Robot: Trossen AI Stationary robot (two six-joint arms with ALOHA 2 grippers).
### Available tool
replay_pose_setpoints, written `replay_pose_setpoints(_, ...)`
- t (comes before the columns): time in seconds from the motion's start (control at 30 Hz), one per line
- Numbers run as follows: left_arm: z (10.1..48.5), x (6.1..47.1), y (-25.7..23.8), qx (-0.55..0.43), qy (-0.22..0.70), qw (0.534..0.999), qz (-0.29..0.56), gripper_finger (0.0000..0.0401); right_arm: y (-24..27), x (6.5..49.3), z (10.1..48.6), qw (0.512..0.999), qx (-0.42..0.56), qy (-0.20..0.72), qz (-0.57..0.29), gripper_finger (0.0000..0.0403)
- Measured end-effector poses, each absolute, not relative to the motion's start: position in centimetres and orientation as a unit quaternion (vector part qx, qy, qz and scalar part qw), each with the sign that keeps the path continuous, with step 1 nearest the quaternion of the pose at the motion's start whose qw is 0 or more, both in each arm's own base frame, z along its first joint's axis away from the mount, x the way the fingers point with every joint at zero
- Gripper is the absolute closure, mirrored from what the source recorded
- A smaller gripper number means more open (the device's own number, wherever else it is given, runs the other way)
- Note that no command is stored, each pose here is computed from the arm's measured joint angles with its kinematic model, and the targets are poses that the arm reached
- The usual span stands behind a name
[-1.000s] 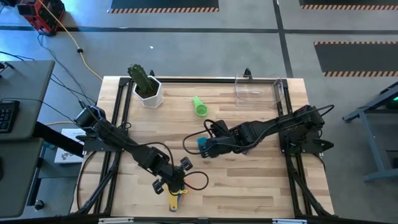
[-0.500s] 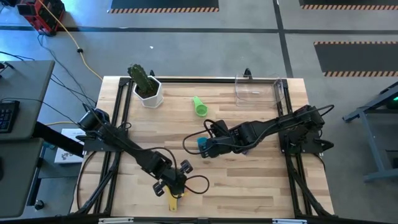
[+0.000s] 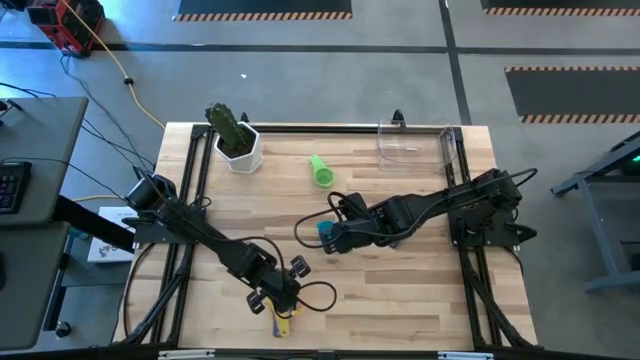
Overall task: Nest measuring cups in basket
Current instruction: Stack the yellow measuring cup on the blue measuring cup, then stack the green measuring cup on the yellow measuring cup
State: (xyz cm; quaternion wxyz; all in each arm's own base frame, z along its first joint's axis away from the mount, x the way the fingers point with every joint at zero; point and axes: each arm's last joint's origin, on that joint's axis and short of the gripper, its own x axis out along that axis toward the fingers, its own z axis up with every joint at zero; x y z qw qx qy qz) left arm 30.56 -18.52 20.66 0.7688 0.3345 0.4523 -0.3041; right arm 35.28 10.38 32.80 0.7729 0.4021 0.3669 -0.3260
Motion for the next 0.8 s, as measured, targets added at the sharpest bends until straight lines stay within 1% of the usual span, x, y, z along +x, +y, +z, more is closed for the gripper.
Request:
replay_pose_setpoints(0.13,20.7,30.6,-18.5,0.336,0.453,0.769,-0.303,0.0333,10.4,35.3,32.8,0.773,0.401,0.367,-0.326,0.0302)
replay_pose_setpoints(0.27,20.7,30.6,-18.5,0.335,0.453,0.769,-0.301,0.0317,10.4,35.3,32.8,0.776,0.396,0.369,-0.323,0.0302)
replay_pose_setpoints(0.43,21.0,30.3,-18.3,0.335,0.459,0.771,-0.288,0.0314,10.4,35.3,32.8,0.776,0.396,0.370,-0.323,0.0302)
replay_pose_setpoints(0.53,21.7,30.0,-17.9,0.306,0.471,0.784,-0.267,0.0314,10.4,35.2,32.8,0.775,0.395,0.371,-0.324,0.0302)
replay_pose_setpoints(0.8,23.3,28.1,-16.0,0.229,0.545,0.782,-0.197,0.0314,10.3,35.2,32.8,0.775,0.395,0.372,-0.324,0.0302)
